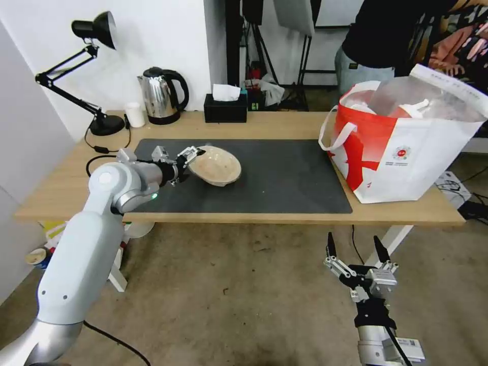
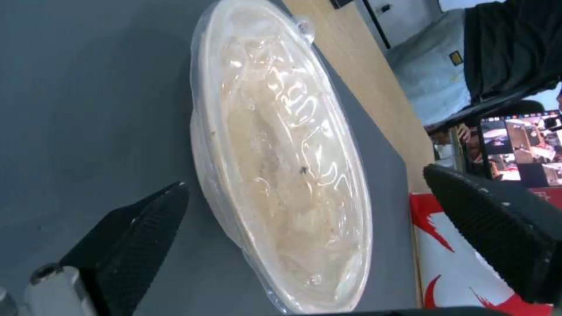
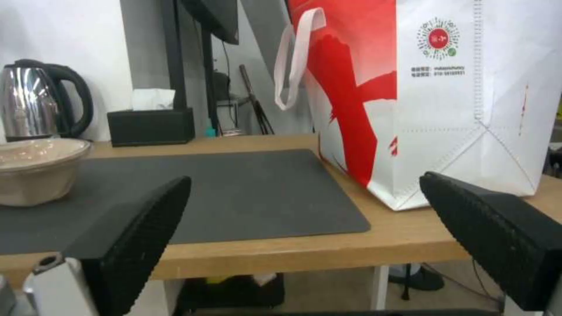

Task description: Pick up the trash from the table and place it into the takeout bag.

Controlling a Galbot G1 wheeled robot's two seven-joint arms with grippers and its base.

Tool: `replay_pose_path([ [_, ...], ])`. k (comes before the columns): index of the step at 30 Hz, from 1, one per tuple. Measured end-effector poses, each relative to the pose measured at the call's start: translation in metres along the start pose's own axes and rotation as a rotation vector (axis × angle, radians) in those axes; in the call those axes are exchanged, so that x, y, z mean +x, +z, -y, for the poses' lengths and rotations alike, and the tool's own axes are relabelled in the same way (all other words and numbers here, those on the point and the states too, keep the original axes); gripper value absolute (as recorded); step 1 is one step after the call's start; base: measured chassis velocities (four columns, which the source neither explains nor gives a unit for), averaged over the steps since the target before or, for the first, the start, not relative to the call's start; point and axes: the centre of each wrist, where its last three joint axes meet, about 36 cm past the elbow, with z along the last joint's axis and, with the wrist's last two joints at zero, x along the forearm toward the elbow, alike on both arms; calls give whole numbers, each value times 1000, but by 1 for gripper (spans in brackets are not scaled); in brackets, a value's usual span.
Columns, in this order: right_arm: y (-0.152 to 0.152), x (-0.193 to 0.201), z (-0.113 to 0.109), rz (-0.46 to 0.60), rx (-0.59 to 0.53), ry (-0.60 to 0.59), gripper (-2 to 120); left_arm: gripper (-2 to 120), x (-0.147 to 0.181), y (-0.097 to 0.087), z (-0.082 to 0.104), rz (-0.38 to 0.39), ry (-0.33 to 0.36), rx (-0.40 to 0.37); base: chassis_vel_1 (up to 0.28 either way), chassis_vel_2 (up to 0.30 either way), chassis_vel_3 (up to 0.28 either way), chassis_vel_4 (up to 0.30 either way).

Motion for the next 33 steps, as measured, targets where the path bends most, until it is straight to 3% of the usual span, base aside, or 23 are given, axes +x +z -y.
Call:
replay_pose_path([
  [33,0,0,0,0,0,0,100,97,-30,2,-4,-13,-22,-5,0,0,0,0],
])
